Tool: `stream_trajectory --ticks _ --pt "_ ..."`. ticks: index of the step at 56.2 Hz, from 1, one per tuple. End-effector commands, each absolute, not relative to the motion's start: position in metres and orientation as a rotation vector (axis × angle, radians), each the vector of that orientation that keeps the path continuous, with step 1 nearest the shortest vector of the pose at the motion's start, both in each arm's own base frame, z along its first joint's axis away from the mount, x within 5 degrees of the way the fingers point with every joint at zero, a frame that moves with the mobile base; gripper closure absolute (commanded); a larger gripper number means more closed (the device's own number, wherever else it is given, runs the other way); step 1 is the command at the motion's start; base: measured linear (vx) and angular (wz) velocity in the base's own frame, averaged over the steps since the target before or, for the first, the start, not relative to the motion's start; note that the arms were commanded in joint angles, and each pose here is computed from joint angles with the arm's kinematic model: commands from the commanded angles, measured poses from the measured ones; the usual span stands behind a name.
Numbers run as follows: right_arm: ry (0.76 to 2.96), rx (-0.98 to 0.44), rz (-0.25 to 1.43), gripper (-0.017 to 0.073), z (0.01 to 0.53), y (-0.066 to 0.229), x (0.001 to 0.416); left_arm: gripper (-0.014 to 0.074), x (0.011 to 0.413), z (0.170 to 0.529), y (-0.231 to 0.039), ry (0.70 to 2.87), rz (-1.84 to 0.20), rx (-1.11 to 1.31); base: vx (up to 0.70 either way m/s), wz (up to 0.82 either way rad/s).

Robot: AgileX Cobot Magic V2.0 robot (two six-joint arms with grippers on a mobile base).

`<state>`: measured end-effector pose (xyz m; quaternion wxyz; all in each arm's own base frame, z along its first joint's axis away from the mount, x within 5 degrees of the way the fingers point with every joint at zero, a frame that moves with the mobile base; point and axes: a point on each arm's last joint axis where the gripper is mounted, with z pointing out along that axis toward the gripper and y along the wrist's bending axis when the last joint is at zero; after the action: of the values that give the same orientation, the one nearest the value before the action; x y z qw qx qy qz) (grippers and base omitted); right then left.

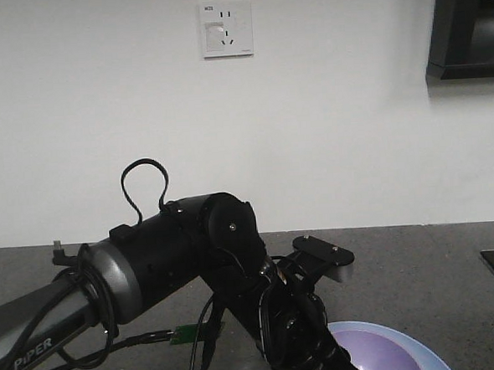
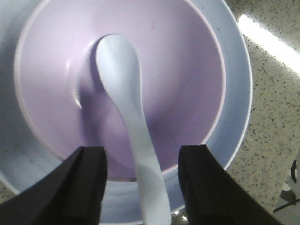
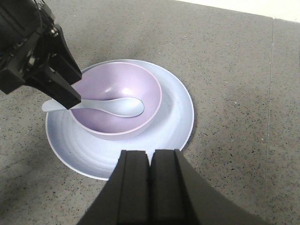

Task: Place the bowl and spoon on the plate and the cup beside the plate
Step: 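Lower the white spoon into the bowl with the left gripper and release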

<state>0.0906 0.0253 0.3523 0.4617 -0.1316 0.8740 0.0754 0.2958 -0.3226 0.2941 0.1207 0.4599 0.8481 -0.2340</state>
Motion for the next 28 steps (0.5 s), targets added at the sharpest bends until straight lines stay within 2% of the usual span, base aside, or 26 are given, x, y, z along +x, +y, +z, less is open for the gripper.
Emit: stream_trajectory --ticks 1,8,19,28 --pt "2.051 -0.302 0.175 0.0571 0.366 0.025 0.094 0.0111 0.284 0.347 -0.312 2.330 -0.678 1.313 0.00 0.00" --pt "2.051 -0.302 0.175 0.0571 0.366 0.025 0.094 0.0111 0.279 0.371 -0.294 2.321 -0.518 1.333 0.00 0.00" --pt "2.051 -0.302 0.175 0.0570 0.366 0.025 0.094 0.0111 0.272 0.423 -0.246 2.259 -0.158 1.089 0.00 0.00" --pt "2.051 -0.302 0.175 0.0568 0.366 0.025 0.094 0.0111 0.260 0.464 -0.205 2.176 0.002 0.894 0.00 0.00"
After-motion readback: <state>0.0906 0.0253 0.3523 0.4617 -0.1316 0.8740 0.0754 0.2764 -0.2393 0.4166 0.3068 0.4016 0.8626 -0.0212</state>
